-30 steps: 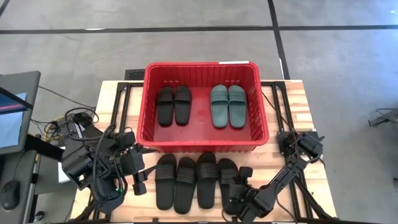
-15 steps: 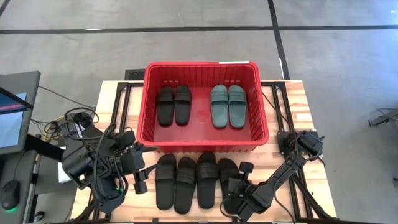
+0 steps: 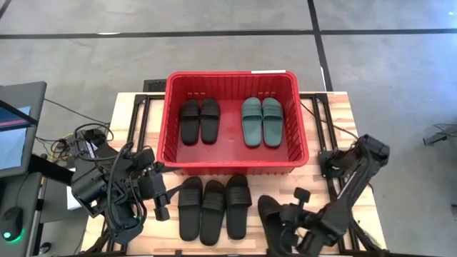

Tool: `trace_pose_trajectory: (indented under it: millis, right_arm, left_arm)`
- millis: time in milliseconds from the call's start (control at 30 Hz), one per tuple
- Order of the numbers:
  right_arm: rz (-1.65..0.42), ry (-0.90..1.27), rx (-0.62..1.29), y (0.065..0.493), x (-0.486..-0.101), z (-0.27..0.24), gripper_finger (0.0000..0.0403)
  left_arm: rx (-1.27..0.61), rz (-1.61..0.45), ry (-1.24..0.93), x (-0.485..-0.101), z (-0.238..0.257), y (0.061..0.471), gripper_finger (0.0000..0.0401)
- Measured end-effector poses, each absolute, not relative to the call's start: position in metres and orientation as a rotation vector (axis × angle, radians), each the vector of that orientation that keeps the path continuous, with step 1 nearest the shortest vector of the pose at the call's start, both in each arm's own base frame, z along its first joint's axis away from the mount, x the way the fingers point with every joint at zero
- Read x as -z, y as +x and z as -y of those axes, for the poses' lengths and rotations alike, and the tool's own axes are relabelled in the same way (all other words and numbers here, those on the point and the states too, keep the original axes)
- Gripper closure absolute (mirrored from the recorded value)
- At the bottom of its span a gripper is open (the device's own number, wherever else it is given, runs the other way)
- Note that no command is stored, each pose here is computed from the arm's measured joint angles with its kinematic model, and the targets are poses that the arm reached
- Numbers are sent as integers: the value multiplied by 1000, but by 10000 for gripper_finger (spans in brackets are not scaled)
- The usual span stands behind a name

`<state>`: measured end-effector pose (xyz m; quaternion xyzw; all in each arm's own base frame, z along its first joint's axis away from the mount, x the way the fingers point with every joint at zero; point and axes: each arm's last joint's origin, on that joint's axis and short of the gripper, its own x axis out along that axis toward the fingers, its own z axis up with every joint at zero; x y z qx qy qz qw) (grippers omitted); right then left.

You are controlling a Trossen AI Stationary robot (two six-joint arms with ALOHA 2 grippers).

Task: Pick and place slides into bin
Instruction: Put the black slipper into the red organizer bin

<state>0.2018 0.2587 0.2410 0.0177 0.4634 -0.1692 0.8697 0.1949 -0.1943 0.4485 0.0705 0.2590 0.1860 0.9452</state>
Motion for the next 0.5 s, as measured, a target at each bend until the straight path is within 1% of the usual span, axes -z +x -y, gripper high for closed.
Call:
trace_pose_trajectory:
  millis: [133,233,333,500]
  right_arm:
    - [-887,161,289,190,-271,-254,400]
    - [-786,218,272,186,-291,-247,401]
    - [-704,242,253,185,-309,-238,401]
    - [-638,234,239,188,-330,-219,402]
  left_arm:
    - [-392,-512,175,-449,193,195,195]
    - [-396,-515,194,-449,192,197,195]
    - [-404,-517,196,-449,190,199,195]
    - [-408,-518,200,-449,189,200,195]
